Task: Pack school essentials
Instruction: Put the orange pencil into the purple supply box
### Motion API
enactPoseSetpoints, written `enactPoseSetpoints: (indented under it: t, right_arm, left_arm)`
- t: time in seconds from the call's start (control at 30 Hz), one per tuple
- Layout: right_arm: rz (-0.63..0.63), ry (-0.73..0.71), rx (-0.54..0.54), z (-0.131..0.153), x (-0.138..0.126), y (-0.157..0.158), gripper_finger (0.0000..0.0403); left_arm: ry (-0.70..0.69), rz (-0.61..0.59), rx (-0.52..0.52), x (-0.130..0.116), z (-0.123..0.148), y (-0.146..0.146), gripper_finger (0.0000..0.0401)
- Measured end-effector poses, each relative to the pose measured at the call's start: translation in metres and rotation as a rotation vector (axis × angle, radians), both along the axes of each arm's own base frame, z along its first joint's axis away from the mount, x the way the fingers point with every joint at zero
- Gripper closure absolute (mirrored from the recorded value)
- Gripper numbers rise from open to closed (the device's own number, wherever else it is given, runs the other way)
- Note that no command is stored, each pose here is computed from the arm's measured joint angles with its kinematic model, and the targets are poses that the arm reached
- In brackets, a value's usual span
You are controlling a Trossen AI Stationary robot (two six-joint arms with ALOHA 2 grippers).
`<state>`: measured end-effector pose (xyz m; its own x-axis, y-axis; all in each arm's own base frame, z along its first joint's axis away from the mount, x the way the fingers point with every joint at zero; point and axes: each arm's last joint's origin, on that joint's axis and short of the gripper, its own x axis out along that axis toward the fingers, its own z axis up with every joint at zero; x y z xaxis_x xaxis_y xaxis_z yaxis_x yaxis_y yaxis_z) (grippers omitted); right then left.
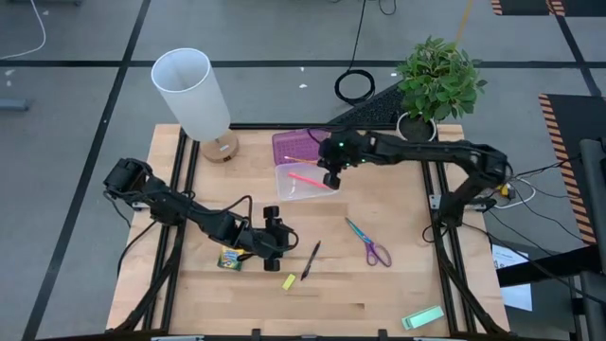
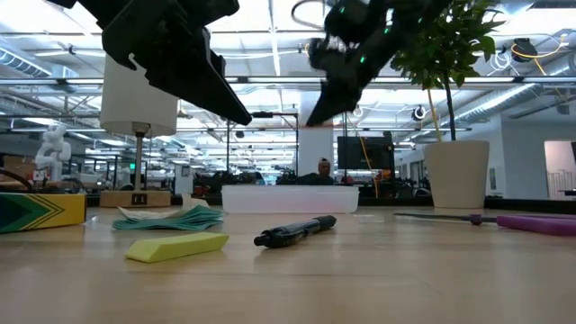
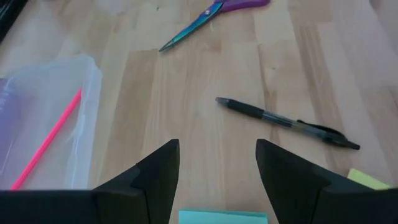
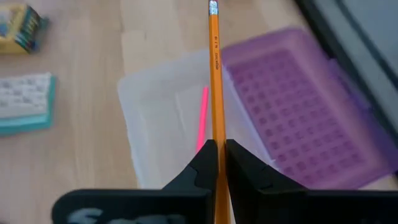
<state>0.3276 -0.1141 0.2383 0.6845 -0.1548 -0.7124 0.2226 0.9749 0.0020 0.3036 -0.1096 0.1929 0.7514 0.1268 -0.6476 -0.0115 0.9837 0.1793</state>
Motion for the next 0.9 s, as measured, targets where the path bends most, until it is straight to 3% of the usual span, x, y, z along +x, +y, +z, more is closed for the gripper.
enactPoseSetpoints:
  t: [0.37, 0.9]
  right_arm:
    - [-0.003, 0.102, 0.088, -0.055, 0.018, -0.014, 0.039]
    - [-0.031, 0.114, 0.118, -0.067, 0.022, -0.015, 0.039]
  left_arm:
    - [0.0, -0.002, 0.001, 0.0, 0.0, 0.0, 0.0185]
    - [-0.004, -0.011, -0.003, 0.0, 0.0, 0.0, 0.0185]
